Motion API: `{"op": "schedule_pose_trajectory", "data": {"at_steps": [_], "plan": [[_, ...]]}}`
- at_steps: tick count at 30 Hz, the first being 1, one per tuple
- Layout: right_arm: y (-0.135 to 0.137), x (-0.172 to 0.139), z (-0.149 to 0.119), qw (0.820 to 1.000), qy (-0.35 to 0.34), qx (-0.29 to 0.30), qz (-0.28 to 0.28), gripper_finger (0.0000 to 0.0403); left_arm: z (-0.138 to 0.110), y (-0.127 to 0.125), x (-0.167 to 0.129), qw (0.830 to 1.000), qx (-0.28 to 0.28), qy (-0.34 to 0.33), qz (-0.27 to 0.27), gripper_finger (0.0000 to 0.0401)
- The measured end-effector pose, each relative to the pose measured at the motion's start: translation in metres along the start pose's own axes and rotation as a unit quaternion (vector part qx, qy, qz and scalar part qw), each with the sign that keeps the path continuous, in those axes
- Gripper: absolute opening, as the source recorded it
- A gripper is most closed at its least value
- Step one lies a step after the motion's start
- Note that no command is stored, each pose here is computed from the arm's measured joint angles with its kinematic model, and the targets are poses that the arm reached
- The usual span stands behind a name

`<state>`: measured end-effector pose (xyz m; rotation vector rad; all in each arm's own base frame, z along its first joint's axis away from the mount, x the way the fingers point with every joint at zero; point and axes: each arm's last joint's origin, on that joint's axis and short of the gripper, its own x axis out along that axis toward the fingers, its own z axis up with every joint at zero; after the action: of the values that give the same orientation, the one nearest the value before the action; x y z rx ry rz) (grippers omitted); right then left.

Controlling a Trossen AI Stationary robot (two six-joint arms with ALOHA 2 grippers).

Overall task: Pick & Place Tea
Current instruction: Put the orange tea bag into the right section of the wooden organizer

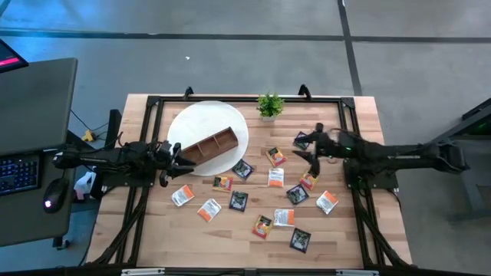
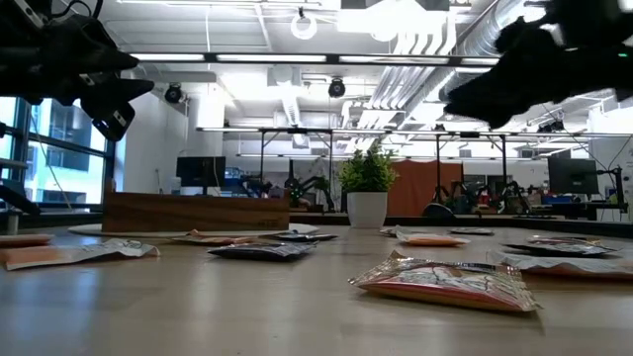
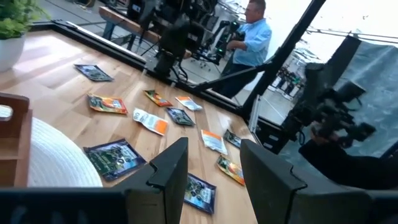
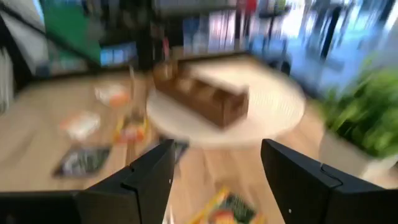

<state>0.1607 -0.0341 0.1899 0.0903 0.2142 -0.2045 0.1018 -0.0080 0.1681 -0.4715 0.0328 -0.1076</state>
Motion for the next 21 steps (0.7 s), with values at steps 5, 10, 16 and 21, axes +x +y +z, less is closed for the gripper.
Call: {"op": "schedule_pose_trajectory", "data": {"at_steps": [5,10,16,21], "plan": [[-0.008,0.044,-0.004,0.99,0.137,-0.014,-0.014,0.0236,0.001,0.001,0.0,1.0,0.0,-0.013,0.025,0.0145],[-0.015,0.087,-0.019,0.973,0.223,-0.053,-0.004,0.0236,0.001,0.002,0.0,1.0,-0.002,-0.012,0.026,0.0145],[-0.032,0.13,-0.037,0.952,0.303,-0.049,-0.018,0.0236,0.0,0.002,0.0,1.0,-0.004,-0.01,0.026,0.0145],[-0.043,0.149,-0.048,0.929,0.368,-0.043,-0.018,0.0235,0.0,0.002,0.0,1.0,-0.014,-0.006,0.027,0.0145]]}}
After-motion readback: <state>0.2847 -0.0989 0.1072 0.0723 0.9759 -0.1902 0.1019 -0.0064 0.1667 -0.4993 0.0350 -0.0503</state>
